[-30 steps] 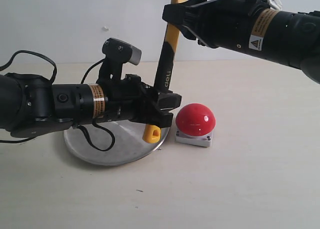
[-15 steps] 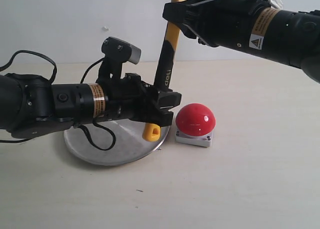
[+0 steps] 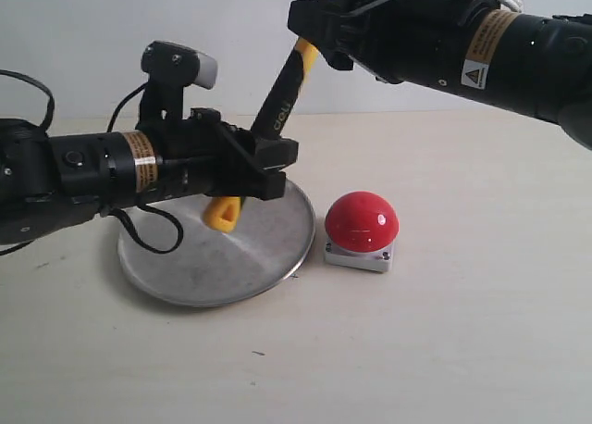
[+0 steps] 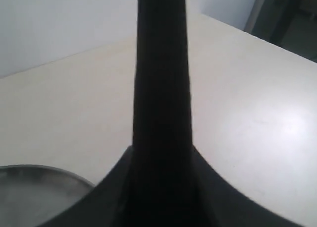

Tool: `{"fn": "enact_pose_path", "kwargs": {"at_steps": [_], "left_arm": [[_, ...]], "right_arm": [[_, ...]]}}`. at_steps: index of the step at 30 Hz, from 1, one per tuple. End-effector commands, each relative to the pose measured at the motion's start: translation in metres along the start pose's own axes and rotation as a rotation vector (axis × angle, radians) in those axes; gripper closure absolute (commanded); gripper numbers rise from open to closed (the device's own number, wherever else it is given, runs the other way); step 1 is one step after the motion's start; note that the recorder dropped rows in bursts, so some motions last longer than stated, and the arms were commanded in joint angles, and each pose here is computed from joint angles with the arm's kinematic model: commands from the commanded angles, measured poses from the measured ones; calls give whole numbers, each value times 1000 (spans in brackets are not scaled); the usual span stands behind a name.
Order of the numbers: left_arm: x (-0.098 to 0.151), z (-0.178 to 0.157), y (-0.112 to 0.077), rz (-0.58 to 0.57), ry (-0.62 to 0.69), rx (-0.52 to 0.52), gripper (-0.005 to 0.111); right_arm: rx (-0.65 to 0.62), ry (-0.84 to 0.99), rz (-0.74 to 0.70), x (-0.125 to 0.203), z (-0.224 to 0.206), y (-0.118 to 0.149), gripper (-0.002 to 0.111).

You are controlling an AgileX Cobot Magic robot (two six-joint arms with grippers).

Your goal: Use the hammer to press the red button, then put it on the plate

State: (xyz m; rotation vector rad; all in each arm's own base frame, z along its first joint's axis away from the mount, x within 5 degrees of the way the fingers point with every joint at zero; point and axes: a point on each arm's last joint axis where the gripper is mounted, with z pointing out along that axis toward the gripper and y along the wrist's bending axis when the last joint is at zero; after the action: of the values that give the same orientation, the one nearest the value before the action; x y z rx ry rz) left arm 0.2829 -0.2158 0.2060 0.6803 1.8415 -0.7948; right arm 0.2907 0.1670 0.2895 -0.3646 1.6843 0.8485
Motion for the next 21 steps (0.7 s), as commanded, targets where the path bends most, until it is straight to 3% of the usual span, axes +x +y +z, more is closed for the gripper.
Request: {"fn": "enact_pose_path", "kwargs": {"at_steps": [1, 6, 10, 14, 16, 21], "left_arm": [[-4, -19, 14, -51, -84, -23, 107], [-3, -44, 42, -125, -231, -29, 107], [3, -59, 62, -153, -252, -89, 107], [4, -63, 60, -108, -225, -64, 107], [3, -63, 52, -85, -203, -33, 107], [1, -62, 36, -50, -126, -54, 107]], "right_arm": [[27, 7, -61, -6, -1, 0, 51], [44, 16, -58, -6, -1, -1, 51], [46, 17, -64, -6, -1, -1, 51], [58, 10, -211, -13, -7, 2, 54], [78, 10, -263, -17, -16, 5, 60], [129, -12, -381, -28, -59, 20, 93]]}}
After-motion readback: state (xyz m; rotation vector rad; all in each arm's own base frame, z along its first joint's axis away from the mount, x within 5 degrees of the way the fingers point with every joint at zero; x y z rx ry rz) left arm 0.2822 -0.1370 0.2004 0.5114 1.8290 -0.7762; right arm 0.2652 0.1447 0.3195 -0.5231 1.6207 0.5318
